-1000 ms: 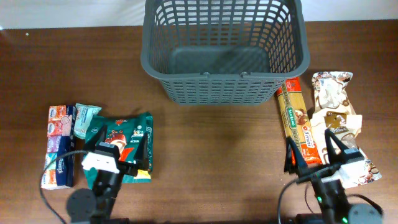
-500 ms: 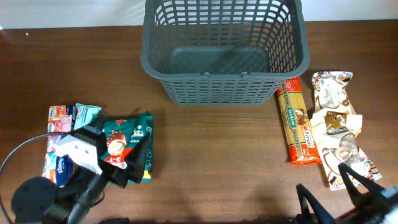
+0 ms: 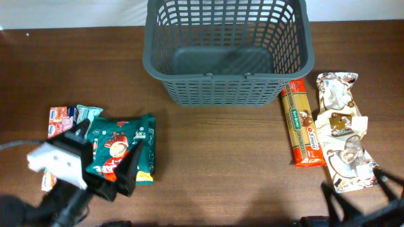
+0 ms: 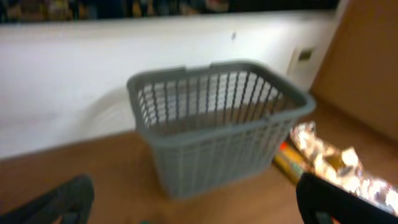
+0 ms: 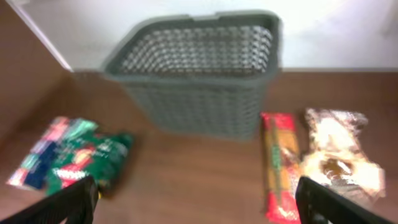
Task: Pack container
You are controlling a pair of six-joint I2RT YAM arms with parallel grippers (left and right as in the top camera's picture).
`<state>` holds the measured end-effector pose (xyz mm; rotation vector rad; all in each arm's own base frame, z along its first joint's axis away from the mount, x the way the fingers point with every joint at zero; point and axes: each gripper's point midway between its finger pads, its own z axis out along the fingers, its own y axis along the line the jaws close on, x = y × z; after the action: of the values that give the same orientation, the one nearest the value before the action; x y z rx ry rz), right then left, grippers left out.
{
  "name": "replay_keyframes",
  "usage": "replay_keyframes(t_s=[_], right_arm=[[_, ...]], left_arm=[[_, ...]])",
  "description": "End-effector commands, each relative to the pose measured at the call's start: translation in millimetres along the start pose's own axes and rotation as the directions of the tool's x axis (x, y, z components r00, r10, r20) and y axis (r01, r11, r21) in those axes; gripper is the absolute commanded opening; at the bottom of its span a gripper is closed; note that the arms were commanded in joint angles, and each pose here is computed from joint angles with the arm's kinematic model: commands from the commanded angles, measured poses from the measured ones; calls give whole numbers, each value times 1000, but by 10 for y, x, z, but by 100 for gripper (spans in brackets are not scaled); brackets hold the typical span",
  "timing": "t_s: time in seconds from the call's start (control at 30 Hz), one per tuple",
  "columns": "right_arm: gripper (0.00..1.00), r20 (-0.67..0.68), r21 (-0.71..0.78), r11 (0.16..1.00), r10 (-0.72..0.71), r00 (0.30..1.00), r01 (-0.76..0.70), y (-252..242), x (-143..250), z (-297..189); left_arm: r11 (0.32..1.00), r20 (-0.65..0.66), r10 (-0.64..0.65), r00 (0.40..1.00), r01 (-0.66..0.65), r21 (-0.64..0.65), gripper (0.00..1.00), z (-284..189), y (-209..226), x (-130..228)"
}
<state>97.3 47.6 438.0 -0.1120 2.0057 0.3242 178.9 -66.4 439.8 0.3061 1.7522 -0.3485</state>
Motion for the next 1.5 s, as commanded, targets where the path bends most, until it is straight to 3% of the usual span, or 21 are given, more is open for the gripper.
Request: replay_keyframes(t_s=[0.0,0.1,0.27,0.4,0.63,0.8,0.93,1.1,1.27,1.47], right_arm=[[99,-94,179,983,-12,996,29,-348,-215,172],[99,-174,302,952,12,985,42,-611,-309,334],[99,-214,565,825,125,969,18,-1134,-314,471],[99,-194,715,699,195,961,2,-1424,-293,460],[99,-124,844,530,341,932,-82,-1781,-193,487],[99,-90,851,484,515,853,-202,-2098,44,698],[99,-133,782,535,645,753,-320,-2375,337,1002],[99,-265,575,653,718,644,-492,-2562,672,1416],[99,-435,312,806,592,678,-504,-2501,760,1814],[99,-560,226,897,439,703,-380,-2408,872,2055]], left_arm=[[999,-141,22,990,-29,-45,99,297,244,15],[997,-261,9,965,-29,-74,99,473,409,105],[969,-458,-32,888,-84,-232,99,614,853,421],[964,-484,-44,874,-89,-249,99,672,925,475],[953,-505,-45,862,-115,-282,99,696,1025,525],[954,-527,-47,849,-117,-274,99,717,1032,619],[956,-540,-53,840,-112,-269,99,731,1031,697],[956,-539,-53,841,-113,-269,99,730,1030,702],[956,-538,-53,841,-112,-270,99,731,1031,699],[956,-538,-53,841,-112,-270,99,731,1030,700]])
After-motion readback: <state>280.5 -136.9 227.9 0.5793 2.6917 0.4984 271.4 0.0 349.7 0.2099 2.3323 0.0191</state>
